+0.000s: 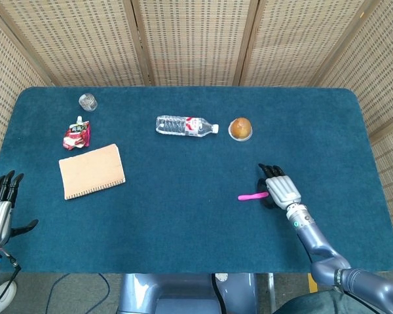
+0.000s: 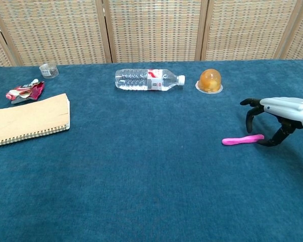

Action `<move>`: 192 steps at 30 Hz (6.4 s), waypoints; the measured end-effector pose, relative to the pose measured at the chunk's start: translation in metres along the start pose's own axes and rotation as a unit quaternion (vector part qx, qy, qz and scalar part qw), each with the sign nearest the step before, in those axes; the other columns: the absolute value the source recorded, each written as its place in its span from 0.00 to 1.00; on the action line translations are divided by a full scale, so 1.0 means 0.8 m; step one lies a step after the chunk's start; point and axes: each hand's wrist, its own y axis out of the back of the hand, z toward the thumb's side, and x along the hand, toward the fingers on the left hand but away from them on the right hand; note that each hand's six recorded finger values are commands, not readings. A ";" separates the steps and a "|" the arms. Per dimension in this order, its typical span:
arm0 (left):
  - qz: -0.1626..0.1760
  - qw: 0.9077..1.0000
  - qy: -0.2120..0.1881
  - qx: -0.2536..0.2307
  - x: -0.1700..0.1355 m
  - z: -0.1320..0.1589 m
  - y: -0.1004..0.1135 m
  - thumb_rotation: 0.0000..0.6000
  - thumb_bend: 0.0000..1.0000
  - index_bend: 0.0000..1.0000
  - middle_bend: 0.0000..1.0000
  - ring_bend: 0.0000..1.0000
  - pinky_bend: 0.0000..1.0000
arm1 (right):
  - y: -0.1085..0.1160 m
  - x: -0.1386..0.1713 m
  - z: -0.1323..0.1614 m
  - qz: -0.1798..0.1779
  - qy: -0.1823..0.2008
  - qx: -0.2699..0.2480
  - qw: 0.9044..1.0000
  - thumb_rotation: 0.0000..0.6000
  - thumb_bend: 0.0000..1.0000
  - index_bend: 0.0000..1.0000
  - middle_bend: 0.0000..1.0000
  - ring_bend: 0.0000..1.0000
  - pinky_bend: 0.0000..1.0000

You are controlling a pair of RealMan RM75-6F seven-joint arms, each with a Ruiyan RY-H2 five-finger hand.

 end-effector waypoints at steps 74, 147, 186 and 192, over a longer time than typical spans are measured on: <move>-0.009 1.000 -0.026 0.005 0.017 0.016 0.000 1.00 0.00 0.00 0.00 0.00 0.00 | 0.006 -0.007 0.034 0.036 -0.003 -0.161 0.986 1.00 0.58 0.67 0.15 0.00 0.00; 0.087 0.885 -0.455 0.056 0.134 0.431 -0.021 1.00 0.30 0.48 0.00 0.00 0.00 | 0.093 -0.051 0.257 0.136 0.020 -0.413 0.900 1.00 0.60 0.67 0.19 0.00 0.00; 0.095 0.880 -0.461 0.068 0.127 0.453 -0.033 1.00 0.33 0.53 0.00 0.00 0.00 | 0.095 -0.049 0.244 0.136 0.022 -0.413 0.900 1.00 0.61 0.68 0.19 0.00 0.00; 0.093 0.879 -0.462 0.067 0.125 0.454 -0.035 1.00 0.34 0.54 0.00 0.00 0.00 | 0.096 -0.049 0.243 0.137 0.022 -0.415 0.899 1.00 0.61 0.68 0.19 0.00 0.00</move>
